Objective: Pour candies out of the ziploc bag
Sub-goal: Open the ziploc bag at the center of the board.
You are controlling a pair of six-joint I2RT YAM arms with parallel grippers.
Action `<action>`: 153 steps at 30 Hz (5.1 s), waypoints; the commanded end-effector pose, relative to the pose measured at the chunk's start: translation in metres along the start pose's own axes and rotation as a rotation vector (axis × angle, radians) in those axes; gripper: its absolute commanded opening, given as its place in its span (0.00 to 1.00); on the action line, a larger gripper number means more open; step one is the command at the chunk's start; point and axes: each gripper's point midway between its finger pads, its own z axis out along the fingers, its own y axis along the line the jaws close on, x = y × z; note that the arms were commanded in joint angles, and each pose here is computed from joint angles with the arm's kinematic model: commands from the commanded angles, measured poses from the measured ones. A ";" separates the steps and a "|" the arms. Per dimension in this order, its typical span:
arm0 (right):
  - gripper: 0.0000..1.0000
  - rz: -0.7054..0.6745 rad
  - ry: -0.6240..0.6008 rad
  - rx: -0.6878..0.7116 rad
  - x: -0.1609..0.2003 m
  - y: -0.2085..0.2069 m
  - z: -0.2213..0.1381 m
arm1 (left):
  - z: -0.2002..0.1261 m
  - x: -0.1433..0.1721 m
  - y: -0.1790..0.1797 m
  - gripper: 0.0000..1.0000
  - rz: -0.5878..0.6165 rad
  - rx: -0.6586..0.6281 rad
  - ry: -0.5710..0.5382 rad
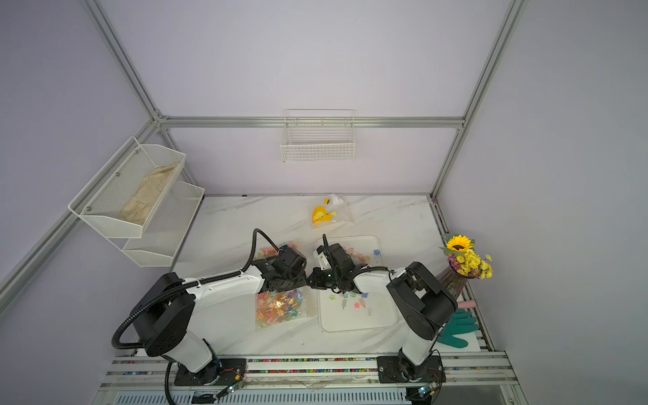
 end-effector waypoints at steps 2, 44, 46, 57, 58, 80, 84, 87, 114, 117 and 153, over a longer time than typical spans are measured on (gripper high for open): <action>0.00 -0.026 -0.019 -0.018 -0.004 0.008 -0.002 | -0.001 -0.009 -0.007 0.37 -0.027 0.023 -0.027; 0.00 0.034 -0.022 0.141 -0.003 -0.025 0.004 | -0.008 -0.013 -0.010 0.00 -0.021 0.037 -0.033; 0.00 0.039 -0.030 0.158 -0.004 -0.028 0.003 | -0.011 -0.012 -0.005 0.00 -0.021 0.030 -0.037; 0.00 0.053 -0.056 0.201 -0.006 -0.036 0.001 | -0.017 -0.008 0.011 0.00 -0.029 0.005 -0.045; 0.00 0.058 -0.062 0.214 -0.007 -0.038 0.000 | -0.018 -0.008 0.011 0.00 -0.029 0.006 -0.046; 0.00 -0.033 -0.050 0.026 -0.005 -0.003 -0.001 | -0.019 -0.025 -0.022 0.52 -0.069 0.095 -0.075; 0.00 -0.033 -0.046 0.030 -0.004 -0.004 -0.001 | -0.011 -0.024 -0.028 0.50 -0.068 0.105 -0.058; 0.00 -0.031 -0.043 0.036 -0.003 -0.006 0.000 | -0.006 -0.024 -0.031 0.48 -0.068 0.109 -0.053; 0.00 -0.025 -0.030 0.046 0.000 -0.009 0.002 | 0.007 -0.024 -0.039 0.33 -0.049 0.104 -0.038; 0.00 -0.022 -0.031 0.058 0.000 -0.011 0.002 | 0.008 -0.022 -0.036 0.27 -0.047 0.098 -0.032; 0.21 -0.003 -0.003 0.089 0.005 -0.021 0.007 | 0.009 -0.018 -0.033 0.00 -0.040 0.094 -0.021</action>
